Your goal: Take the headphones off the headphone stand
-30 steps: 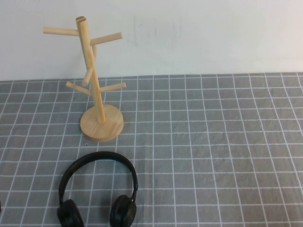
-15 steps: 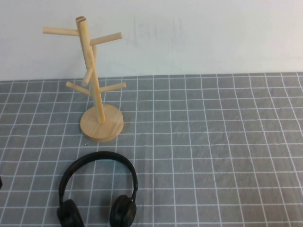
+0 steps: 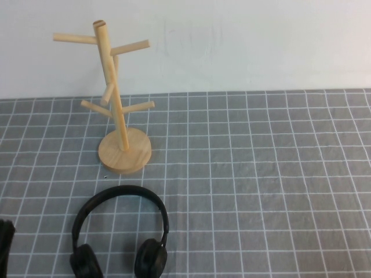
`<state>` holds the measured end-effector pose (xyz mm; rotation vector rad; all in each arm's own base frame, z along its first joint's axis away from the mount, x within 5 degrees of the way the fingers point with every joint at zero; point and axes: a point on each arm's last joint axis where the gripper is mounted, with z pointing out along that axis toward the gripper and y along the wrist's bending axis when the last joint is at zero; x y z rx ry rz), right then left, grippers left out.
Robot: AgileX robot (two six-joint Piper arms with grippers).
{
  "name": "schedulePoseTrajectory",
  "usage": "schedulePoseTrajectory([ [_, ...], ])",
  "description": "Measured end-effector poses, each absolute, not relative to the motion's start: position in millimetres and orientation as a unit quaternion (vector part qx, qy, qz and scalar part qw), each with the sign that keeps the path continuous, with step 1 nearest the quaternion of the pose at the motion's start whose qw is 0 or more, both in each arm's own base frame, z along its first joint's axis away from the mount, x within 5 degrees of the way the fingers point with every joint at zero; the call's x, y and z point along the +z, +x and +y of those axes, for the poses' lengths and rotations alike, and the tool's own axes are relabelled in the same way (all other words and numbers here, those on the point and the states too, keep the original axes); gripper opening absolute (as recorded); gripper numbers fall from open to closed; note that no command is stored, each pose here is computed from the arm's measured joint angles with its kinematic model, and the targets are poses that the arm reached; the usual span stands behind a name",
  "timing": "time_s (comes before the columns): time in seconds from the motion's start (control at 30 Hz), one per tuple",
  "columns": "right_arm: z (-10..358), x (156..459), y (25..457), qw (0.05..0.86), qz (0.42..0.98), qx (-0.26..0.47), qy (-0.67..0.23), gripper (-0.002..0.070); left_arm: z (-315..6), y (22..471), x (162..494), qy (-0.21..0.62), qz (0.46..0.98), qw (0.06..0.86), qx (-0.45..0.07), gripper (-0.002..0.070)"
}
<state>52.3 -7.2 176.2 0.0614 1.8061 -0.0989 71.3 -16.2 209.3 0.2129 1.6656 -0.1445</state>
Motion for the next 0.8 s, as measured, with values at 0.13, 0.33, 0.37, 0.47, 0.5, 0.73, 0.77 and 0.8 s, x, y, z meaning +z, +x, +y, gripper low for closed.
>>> schedulePoseTrajectory([
  [0.13, -7, 176, 52, 0.618, 0.785, -0.043, 0.027, -0.0006, -14, 67, 194, 0.091, 0.740, 0.664, -0.060, -0.0003],
  [0.33, -7, 176, 52, 0.618, 0.785, -0.043, 0.027, -0.0006, -11, 55, 185, 0.077, 0.756, 0.647, -0.058, -0.0003],
  [0.37, -7, 176, 52, 0.619, 0.784, -0.043, 0.027, -0.0006, -11, 54, 182, 0.071, 0.767, 0.635, -0.062, -0.0003],
  [0.47, -7, 176, 52, 0.618, 0.785, -0.043, 0.027, -0.0006, -11, 52, 174, 0.053, 0.797, 0.597, -0.072, -0.0003],
  [0.5, -7, 176, 52, 0.618, 0.785, -0.043, 0.027, -0.0006, -11, 52, 174, 0.050, 0.799, 0.595, -0.073, -0.0003],
  [0.73, -7, 176, 52, 0.618, 0.785, -0.043, 0.027, -0.0006, -11, 52, 173, 0.044, 0.800, 0.593, -0.077, -0.0003],
  [0.77, -7, 176, 52, 0.618, 0.785, -0.043, 0.027, -0.0006, -11, 52, 173, 0.044, 0.800, 0.593, -0.077, -0.0003],
  [0.8, -7, 176, 52, 0.618, 0.785, -0.043, 0.027, -0.0006, -11, 52, 173, 0.044, 0.800, 0.593, -0.077, -0.0003],
])
